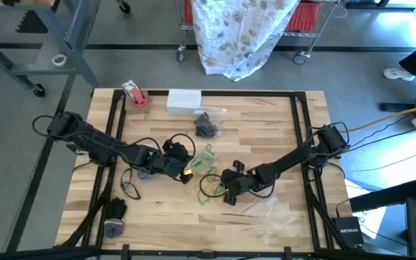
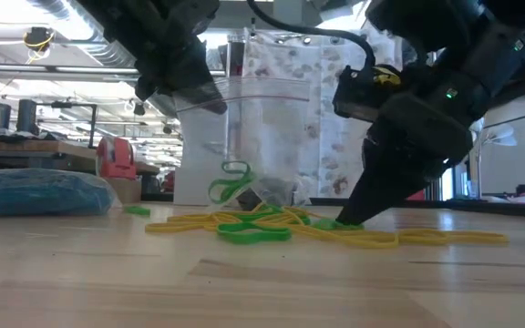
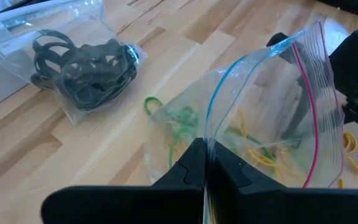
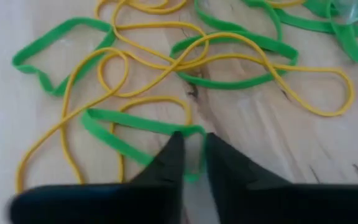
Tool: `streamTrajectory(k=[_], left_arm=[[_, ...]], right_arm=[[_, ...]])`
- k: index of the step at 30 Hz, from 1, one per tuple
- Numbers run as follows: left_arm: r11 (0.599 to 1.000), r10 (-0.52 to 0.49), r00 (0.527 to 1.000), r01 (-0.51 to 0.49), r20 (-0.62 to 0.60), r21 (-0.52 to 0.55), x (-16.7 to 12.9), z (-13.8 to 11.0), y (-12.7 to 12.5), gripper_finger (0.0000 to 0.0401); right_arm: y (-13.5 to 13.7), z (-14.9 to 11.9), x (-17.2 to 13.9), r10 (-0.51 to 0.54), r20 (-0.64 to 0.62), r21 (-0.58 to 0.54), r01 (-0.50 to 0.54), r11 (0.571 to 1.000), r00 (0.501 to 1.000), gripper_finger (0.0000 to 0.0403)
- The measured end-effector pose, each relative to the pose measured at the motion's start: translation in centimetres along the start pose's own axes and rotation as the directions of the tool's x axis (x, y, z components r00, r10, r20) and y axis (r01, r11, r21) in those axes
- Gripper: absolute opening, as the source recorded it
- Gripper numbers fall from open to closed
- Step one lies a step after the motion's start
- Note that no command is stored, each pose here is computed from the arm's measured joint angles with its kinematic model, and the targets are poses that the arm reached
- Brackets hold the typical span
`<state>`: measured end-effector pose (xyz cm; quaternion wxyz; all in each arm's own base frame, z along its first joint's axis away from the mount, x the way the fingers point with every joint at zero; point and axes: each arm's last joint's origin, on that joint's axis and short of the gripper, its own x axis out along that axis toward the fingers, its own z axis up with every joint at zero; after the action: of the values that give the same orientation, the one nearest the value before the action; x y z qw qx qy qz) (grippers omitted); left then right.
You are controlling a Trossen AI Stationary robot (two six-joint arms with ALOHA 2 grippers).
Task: Sort rubber bands
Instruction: Put the green rubber band into the transparent zip bag
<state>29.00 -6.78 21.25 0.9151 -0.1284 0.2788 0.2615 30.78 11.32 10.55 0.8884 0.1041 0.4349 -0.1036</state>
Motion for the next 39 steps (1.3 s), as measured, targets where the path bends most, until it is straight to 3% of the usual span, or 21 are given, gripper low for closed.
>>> streamTrajectory(k=[3,12,24,29,35,37,39], left_arm=[[1.0,0.0,1.0,0.0,0.0,0.001,0.0,0.0,0.0,0.0],[1.0,-0.006,1.0,0.006,-0.001,0.007,-0.1,-0.1,-0.2,0.0],[1.0,-0.006,1.0,0.006,-0.002,0.001,-0.1,-0.1,-0.2,0.0],[1.0,-0.013,1.0,0.013,-0.006,-0.013,-0.1,-0.1,-0.2,0.0],[0.998,-0.054,0.998,0.053,-0.034,-0.023,-0.1,-0.2,-0.3,0.0],[0.997,-0.075,0.996,0.074,-0.039,-0.034,-0.1,-0.1,-0.4,0.0],[0.993,-0.108,0.993,0.105,-0.043,-0.057,-0.1,0.0,-0.6,0.0]], right_arm=[[-0.1,0.1,-0.3,-0.013,0.002,-0.045,0.013,0.999,1.0,0.0008],[0.4,3.2,-4.1,-0.029,0.032,-0.111,0.032,0.993,0.999,0.0002],[2.7,10.7,-11.3,0.099,0.218,-0.317,-0.025,0.948,0.971,0.0001],[2.9,12.5,-12.6,0.025,0.321,-0.396,0.11,0.911,0.947,0.0001],[2.7,13.2,-12.4,-0.103,0.421,-0.455,0.308,0.835,0.901,0.0001],[2.9,13.3,-11.8,-0.145,0.446,-0.467,0.368,0.804,0.883,0.0001],[3.0,13.3,-11.1,-0.191,0.46,-0.505,0.432,0.747,0.867,0.0001]])
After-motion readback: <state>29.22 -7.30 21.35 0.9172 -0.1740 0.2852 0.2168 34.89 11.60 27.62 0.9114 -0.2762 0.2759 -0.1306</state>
